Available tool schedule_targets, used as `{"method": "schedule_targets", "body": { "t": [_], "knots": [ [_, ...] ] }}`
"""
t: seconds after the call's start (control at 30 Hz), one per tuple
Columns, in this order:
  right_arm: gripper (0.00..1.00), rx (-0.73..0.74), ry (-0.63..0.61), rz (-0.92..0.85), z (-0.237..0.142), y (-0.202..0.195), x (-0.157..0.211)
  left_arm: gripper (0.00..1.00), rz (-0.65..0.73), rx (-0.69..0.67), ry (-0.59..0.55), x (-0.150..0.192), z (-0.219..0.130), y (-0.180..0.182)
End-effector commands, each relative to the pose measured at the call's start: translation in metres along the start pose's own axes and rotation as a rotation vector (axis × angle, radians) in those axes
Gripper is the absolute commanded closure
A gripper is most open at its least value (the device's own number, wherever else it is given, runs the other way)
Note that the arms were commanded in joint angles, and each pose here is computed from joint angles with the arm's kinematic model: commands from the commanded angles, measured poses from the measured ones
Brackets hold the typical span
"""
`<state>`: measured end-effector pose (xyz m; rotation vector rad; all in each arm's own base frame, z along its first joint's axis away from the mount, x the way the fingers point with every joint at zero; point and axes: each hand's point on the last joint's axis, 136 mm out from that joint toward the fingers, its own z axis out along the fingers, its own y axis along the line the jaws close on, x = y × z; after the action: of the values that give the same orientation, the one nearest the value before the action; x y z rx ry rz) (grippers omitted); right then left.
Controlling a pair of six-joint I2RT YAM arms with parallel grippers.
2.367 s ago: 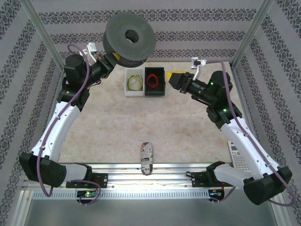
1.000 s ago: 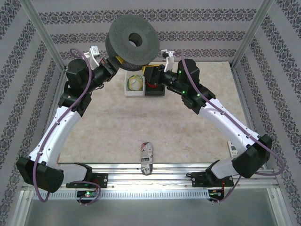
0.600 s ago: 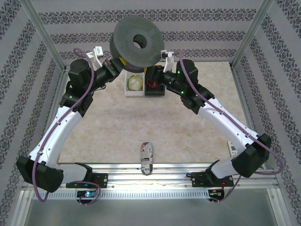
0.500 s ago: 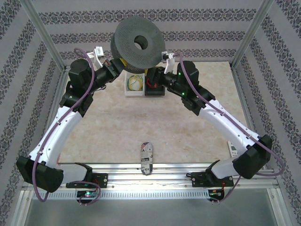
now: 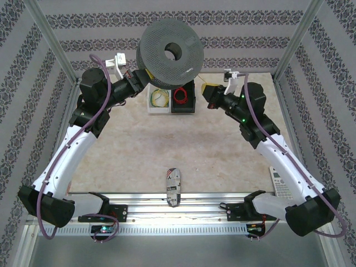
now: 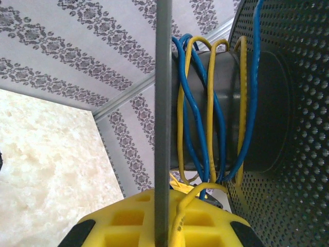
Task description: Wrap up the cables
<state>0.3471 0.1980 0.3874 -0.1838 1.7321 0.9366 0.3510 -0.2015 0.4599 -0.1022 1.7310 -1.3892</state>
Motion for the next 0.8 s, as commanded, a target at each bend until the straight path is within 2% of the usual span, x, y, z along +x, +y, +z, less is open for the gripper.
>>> {"method": "schedule_targets", "body": {
  "t": [0.0, 0.1, 0.27, 0.43, 0.6, 0.73, 0.77],
  "knots": [
    [1.00, 0.042, -0.014, -0.019, -0.010, -0.018, -0.005, 1.00, 0.095, 0.167, -0.086, -0.026, -0.018, -0.062],
    [1.00, 0.059, -0.031, -0.027, -0.013, -0.030, -0.015, 1.00, 0.108, 0.210, -0.011, -0.013, -0.019, -0.071],
    [1.00, 0.027, -0.047, -0.043, -0.013, -0.041, -0.033, 1.00, 0.160, 0.280, 0.185, 0.020, -0.025, -0.082],
    [1.00, 0.000, -0.054, -0.063, -0.014, -0.047, -0.052, 1.00, 0.225, 0.237, 0.337, 0.052, -0.038, -0.070],
    [1.00, -0.030, -0.066, -0.076, -0.020, -0.041, -0.066, 1.00, 0.258, 0.128, 0.356, 0.059, -0.037, -0.042],
    [1.00, -0.078, -0.050, -0.028, -0.029, -0.036, -0.057, 1.00, 0.254, 0.145, 0.327, 0.052, -0.029, -0.042],
    [0.91, -0.111, -0.038, 0.004, -0.031, -0.034, -0.052, 1.00, 0.258, 0.155, 0.317, 0.049, -0.028, -0.045]
  ]
}}
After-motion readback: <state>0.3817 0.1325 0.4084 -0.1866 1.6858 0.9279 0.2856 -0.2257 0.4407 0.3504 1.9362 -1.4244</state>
